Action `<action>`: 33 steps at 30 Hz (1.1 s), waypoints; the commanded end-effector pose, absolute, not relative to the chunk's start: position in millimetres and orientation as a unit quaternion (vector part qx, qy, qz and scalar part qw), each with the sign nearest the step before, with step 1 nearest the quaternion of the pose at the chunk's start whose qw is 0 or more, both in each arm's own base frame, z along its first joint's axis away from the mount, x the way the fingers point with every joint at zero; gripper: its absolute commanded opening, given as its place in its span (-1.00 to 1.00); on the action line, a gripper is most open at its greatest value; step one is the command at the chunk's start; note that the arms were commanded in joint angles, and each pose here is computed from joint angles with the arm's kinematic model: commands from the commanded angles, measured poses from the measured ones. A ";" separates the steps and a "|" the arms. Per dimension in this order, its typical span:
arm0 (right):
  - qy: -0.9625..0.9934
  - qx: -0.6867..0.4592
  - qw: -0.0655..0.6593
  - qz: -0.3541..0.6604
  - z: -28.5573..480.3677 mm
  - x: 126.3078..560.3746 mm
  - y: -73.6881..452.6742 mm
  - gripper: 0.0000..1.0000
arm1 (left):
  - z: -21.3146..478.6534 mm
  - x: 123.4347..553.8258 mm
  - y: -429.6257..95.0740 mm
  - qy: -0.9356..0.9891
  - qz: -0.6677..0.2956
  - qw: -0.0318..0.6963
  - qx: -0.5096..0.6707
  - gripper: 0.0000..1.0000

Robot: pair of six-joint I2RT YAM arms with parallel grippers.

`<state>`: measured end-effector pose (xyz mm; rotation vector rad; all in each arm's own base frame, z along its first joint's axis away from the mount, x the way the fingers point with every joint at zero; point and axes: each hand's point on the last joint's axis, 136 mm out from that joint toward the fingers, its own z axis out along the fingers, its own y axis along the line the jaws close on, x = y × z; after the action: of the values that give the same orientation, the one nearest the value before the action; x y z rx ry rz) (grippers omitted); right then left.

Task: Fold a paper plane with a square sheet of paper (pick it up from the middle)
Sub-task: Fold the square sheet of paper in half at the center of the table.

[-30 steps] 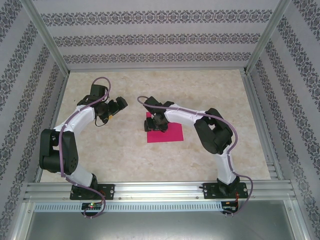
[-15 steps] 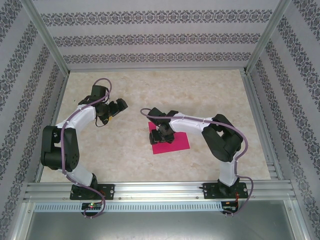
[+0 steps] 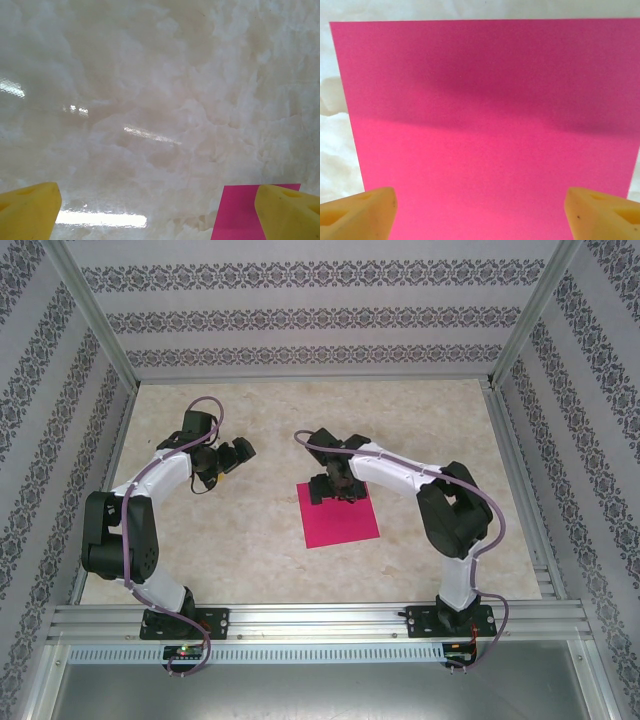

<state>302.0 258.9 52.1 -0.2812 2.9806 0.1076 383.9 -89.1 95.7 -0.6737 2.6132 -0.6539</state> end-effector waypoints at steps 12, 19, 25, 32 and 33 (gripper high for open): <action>0.995 -0.097 0.033 -0.004 14.3 291.6 259.1 0.88 | 94.8 379.5 -84.9 0.928 -0.230 0.173 -0.237 1.00; 0.995 -0.093 0.011 -0.029 -8.3 283.3 248.6 0.81 | 93.2 378.8 -84.5 0.929 -0.228 0.171 -0.237 1.00; 0.996 -0.086 -0.009 -0.032 -24.6 275.3 243.7 0.70 | 93.6 379.0 -85.3 0.929 -0.229 0.170 -0.236 1.00; 0.996 -0.079 -0.017 -0.026 -30.2 273.3 240.8 0.61 | 92.8 377.6 -85.3 0.929 -0.229 0.169 -0.236 1.00; 0.996 -0.079 -0.016 -0.026 -29.8 273.7 240.1 0.59 | 92.7 377.3 -85.5 0.929 -0.229 0.168 -0.236 1.00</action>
<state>290.5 259.8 8.9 -0.2806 3.0720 0.0260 380.7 -89.2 94.1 -0.6794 2.6276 -0.6541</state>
